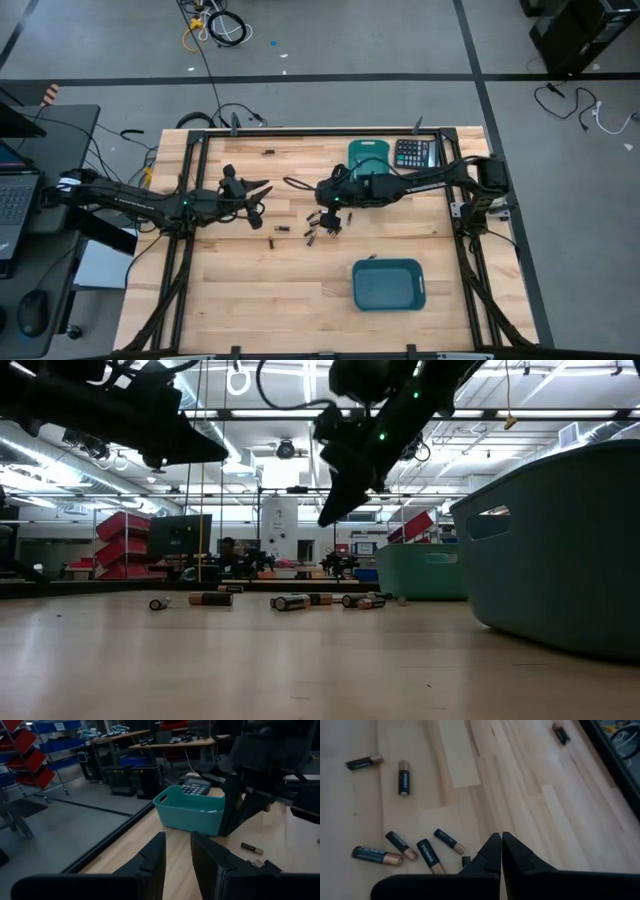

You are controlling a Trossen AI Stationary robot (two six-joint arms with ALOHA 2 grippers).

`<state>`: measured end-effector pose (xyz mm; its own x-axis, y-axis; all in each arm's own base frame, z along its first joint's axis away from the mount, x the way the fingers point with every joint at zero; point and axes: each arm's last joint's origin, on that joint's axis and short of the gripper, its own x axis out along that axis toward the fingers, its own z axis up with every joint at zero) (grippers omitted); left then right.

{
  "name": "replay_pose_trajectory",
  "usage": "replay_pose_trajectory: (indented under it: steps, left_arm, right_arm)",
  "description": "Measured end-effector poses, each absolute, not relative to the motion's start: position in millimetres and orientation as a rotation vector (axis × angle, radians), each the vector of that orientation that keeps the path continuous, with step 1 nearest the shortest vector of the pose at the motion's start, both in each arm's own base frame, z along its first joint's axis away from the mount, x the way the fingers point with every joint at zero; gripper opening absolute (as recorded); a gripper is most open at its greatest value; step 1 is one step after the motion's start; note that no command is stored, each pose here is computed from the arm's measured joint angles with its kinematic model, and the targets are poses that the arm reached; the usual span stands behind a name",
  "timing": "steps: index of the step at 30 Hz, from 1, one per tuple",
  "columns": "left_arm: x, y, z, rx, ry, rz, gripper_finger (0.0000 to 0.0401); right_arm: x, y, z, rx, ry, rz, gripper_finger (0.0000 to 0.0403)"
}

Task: Sort batteries
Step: Put the silver battery into the green bin

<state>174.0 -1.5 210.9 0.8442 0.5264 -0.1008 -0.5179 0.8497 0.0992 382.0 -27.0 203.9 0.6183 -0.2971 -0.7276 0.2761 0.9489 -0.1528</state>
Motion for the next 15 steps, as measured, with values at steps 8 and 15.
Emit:
replay_pose_trajectory:
  steps: [8, 15]
  left_arm:
    - [171.7, -1.3, 202.8, 0.051, 0.137, 0.553, 0.0092]
    - [171.2, -1.2, 200.7, 0.044, 0.142, 0.554, 0.0092]
  right_arm:
    - [387.3, -27.3, 185.6, -0.02, 0.883, -0.335, 0.0007]
    - [383.1, -24.4, 178.7, -0.114, 0.947, -0.281, 0.003]
